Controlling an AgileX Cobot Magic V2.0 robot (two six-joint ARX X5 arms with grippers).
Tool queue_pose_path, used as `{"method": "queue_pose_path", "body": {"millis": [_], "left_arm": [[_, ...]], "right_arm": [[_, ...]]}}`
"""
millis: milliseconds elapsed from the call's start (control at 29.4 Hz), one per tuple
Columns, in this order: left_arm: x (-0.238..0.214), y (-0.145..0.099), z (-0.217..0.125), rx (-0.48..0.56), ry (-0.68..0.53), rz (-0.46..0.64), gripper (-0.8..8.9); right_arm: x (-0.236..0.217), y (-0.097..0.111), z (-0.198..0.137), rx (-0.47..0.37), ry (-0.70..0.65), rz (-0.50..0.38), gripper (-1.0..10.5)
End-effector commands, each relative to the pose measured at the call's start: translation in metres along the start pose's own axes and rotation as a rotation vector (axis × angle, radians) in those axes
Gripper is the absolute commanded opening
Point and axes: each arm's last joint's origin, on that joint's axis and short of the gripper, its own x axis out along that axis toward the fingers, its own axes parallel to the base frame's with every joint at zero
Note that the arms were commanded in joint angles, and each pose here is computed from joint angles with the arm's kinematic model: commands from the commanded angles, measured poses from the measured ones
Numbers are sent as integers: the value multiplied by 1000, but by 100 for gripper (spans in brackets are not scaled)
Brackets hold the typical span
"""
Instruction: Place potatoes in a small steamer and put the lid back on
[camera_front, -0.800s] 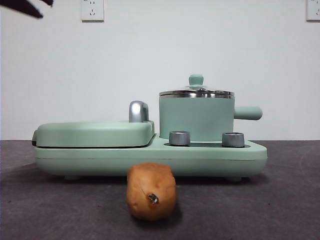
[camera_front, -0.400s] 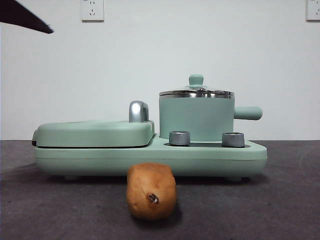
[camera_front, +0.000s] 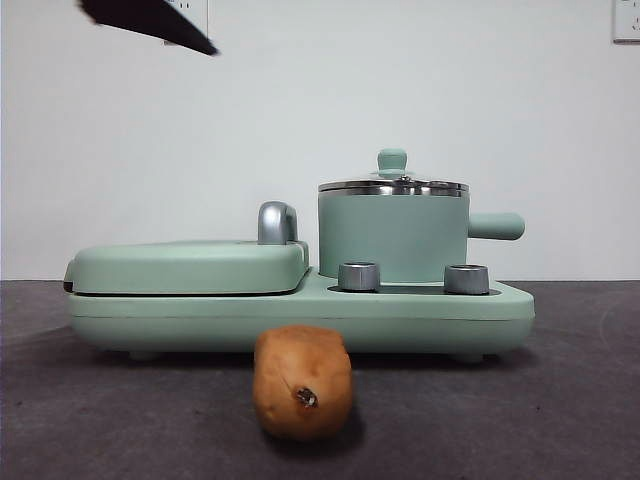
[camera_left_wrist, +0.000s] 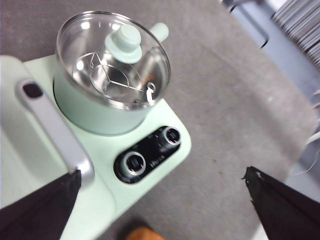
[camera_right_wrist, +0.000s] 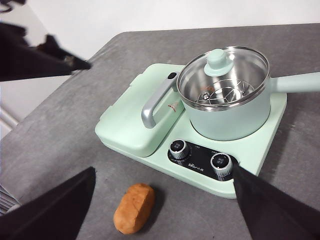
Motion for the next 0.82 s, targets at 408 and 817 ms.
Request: {"method": "queue_pose_path", "body": {"millis": [408,817], "left_arm": [[125,-3,48,284,-64,59,529],[172,1,45,291,-148,99,517]], "right_arm": [[-1,2,4,-19,-10,3,438],[-1,2,4,-19,-10,3,438]]}}
